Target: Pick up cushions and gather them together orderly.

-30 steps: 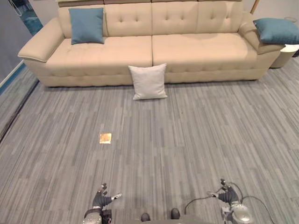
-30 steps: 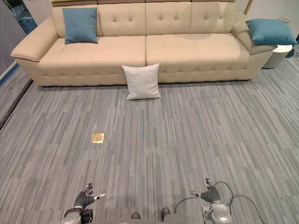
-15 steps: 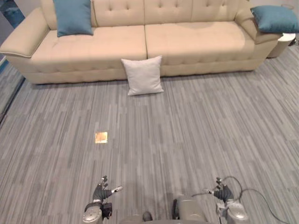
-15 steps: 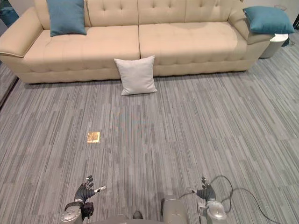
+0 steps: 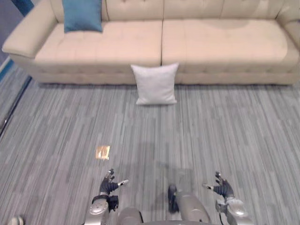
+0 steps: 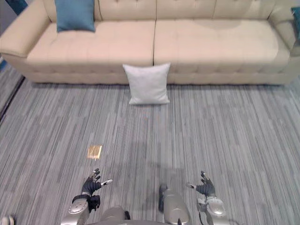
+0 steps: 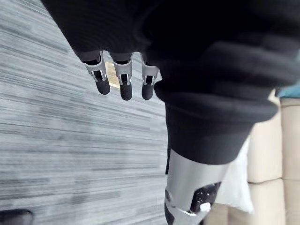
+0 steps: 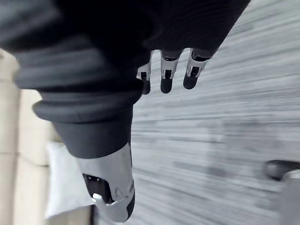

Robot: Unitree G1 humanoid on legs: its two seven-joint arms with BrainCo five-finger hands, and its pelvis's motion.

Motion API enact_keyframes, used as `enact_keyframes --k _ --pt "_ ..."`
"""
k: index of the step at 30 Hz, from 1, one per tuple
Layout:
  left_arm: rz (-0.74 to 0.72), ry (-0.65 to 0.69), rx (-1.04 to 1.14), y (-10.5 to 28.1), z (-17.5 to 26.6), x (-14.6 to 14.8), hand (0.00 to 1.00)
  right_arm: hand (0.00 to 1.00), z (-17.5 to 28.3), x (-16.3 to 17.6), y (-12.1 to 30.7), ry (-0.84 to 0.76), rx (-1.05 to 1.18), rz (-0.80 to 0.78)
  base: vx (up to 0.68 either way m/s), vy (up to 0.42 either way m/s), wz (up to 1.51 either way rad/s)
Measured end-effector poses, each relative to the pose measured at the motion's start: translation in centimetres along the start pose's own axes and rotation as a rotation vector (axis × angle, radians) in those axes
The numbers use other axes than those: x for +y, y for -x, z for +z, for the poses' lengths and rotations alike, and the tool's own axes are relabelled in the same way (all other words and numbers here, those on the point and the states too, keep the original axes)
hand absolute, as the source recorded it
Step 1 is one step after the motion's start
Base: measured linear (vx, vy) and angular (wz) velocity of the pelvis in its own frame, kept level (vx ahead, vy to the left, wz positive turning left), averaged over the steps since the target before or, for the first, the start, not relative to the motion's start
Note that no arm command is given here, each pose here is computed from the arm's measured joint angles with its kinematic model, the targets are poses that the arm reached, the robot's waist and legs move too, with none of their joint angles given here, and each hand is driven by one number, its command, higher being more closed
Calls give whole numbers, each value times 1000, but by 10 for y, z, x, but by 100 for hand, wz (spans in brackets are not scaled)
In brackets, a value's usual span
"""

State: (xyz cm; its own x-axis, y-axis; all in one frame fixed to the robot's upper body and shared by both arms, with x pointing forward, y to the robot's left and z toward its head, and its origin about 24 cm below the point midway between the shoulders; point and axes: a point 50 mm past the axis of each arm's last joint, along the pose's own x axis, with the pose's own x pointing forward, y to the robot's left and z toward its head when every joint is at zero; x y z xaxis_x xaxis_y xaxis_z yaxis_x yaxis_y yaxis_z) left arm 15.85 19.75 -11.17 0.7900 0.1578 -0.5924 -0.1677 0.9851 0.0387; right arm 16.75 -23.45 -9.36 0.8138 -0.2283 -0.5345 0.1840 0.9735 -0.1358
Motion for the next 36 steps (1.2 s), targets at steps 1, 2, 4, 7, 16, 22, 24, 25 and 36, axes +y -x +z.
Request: enact_keyframes --k 1,2,4,7,16,22,24,25,36 --pt "-1 -1 1 0 0 0 0 0 0 0 0 0 2 0 520 42 -29" --pt "-1 3 10 2 -3 -1 0 0 0 -1 0 -1 3 -4 527 63 -38" --pt "-4 6 27 5 -9 -3 0 0 -6 -4 0 4 27 -13 587 175 -58" --pt "13 -9 70 7 -18 3 0 0 -20 -3 4 10 88 -14 616 265 -47" --pt "4 -82 55 1 -10 13 0 0 -32 13 7 39 141 48 566 142 -3" --pt "14 -99 64 -1 -10 19 0 0 -50 7 16 55 213 40 535 -130 30" --pt "-5 -75 86 1 -17 7 0 0 -47 3 13 64 210 31 437 -188 13" --pt "-16 -55 84 1 -17 0 0 0 -46 2 14 56 201 26 459 -264 42" --pt "-52 1 79 6 -21 -23 0 0 -23 5 13 24 83 14 352 -68 -9"
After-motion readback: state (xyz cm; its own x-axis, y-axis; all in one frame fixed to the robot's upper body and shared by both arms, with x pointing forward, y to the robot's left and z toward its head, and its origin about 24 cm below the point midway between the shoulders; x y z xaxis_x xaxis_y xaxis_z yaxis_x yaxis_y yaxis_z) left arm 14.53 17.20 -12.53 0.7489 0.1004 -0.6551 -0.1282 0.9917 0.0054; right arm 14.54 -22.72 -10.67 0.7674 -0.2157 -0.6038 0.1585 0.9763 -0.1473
